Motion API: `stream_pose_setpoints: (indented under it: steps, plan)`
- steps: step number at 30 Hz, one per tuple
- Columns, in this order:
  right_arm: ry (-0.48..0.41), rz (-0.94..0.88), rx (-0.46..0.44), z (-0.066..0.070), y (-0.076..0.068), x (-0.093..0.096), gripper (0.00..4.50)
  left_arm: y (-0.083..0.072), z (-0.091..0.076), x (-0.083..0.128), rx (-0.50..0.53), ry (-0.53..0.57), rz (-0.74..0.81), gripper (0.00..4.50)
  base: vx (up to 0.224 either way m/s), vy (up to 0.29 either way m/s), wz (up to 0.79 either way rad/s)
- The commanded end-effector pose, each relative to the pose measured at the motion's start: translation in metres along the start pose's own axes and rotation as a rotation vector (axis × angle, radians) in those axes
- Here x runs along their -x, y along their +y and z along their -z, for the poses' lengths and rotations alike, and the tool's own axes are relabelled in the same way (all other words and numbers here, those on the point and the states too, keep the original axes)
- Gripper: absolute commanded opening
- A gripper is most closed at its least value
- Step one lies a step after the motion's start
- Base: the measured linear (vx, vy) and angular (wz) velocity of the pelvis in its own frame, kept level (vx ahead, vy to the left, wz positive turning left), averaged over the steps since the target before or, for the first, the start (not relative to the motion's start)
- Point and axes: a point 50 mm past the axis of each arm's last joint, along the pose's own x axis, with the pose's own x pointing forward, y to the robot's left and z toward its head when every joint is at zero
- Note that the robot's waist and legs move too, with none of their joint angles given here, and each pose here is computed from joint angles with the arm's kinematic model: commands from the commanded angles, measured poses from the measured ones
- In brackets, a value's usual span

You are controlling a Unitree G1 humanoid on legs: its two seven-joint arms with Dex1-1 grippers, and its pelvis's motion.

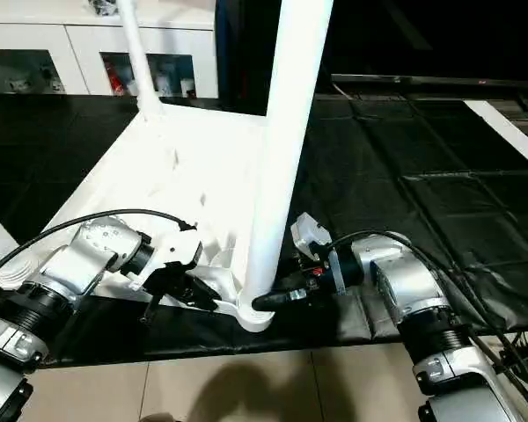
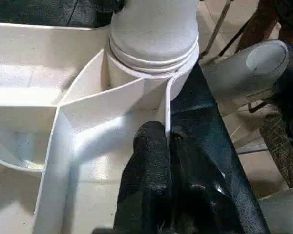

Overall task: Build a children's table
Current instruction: Rotate leg to tighten

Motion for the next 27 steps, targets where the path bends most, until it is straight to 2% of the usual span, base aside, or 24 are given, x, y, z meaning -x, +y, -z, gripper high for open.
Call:
stream_pose_setpoints:
  steps: [1, 12, 14, 17, 21, 23, 24, 25, 26, 27]
  plan:
    - [0.013, -0.036, 0.009, -0.002, 0.001, 0.001, 2.15, 0.001, -0.004, -0.002, -0.024, 0.024, 0.036, 0.0, 0.0, 0.0, 0.0]
    - [-0.007, -0.056, -0.006, 0.0, 0.007, -0.007, 2.07, 0.004, -0.004, -0.005, 0.035, -0.029, -0.023, 0.0, 0.0, 0.0, 0.0]
    - [-0.046, -0.015, -0.037, 0.001, 0.008, -0.013, 2.07, 0.008, -0.008, -0.005, 0.081, -0.074, -0.067, 0.0, 0.0, 0.0, 0.0]
    - [-0.054, 0.045, -0.045, 0.004, 0.008, -0.02, 2.07, 0.012, -0.01, -0.006, 0.108, -0.098, -0.114, 0.0, 0.0, 0.0, 0.0]
    - [-0.048, 0.259, -0.061, 0.007, -0.002, -0.04, 2.05, 0.024, -0.024, -0.009, 0.191, -0.196, -0.242, 0.0, 0.0, 0.0, 0.0]
    - [-0.051, 0.303, -0.077, 0.006, -0.005, -0.044, 1.99, 0.026, -0.027, -0.01, 0.206, -0.217, -0.262, 0.0, 0.0, 0.0, 0.0]
    - [-0.073, 0.416, -0.113, 0.003, -0.014, -0.054, 1.99, 0.031, -0.033, -0.013, 0.232, -0.247, -0.311, 0.0, 0.0, 0.0, 0.0]
    - [-0.073, 0.416, -0.113, 0.003, -0.014, -0.054, 1.99, 0.031, -0.033, -0.013, 0.232, -0.247, -0.311, 0.0, 0.0, 0.0, 0.0]
    - [-0.098, 0.517, -0.147, -0.001, -0.023, -0.062, 1.98, 0.035, -0.037, -0.016, 0.251, -0.261, -0.361, 0.0, 0.0, 0.0, 0.0]
    - [-0.106, 0.548, -0.157, -0.003, -0.026, -0.065, 1.96, 0.037, -0.039, -0.017, 0.257, -0.265, -0.376, 0.0, 0.0, 0.0, 0.0]
